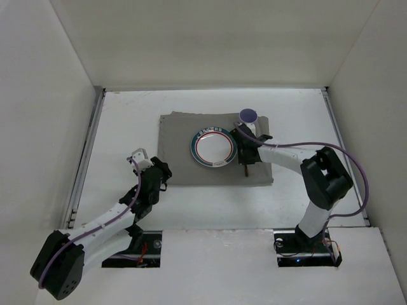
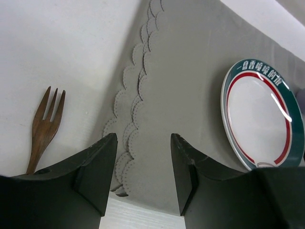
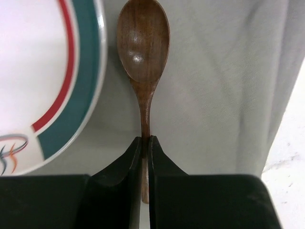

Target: Set the dinner table for one person

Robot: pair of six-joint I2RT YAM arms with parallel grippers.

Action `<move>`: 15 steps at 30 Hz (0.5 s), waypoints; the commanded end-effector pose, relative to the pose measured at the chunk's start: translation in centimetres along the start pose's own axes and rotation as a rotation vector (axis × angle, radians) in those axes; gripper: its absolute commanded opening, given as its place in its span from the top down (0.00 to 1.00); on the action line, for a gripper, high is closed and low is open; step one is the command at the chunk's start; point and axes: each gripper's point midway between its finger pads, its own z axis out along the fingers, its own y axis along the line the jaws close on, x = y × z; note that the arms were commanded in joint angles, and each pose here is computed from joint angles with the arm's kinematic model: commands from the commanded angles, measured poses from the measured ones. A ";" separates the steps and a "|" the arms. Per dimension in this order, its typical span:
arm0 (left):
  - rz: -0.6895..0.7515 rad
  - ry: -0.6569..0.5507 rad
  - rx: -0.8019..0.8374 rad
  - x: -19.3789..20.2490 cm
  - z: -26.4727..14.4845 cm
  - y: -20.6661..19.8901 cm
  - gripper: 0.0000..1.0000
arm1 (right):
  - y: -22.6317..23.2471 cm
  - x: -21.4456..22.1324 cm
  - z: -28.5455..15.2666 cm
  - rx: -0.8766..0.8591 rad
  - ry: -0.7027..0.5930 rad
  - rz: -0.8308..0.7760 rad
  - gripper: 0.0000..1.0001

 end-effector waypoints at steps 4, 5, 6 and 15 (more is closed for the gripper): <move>-0.033 -0.049 -0.004 -1.8 0.2 -1.1 0.54 | -0.9 -2.0 0.0 0.015 -0.061 0.033 0.95; -0.029 -0.048 -0.007 -1.8 0.2 -1.1 0.54 | -1.2 -2.0 0.1 0.015 -0.063 0.044 0.95; -0.028 -0.048 -0.013 -1.9 0.2 -1.0 0.54 | -1.2 -1.9 0.1 0.011 -0.061 0.044 0.94; 0.009 -0.021 -0.084 -2.3 0.1 0.0 0.51 | -1.5 -2.4 0.0 -0.010 -0.108 0.098 0.70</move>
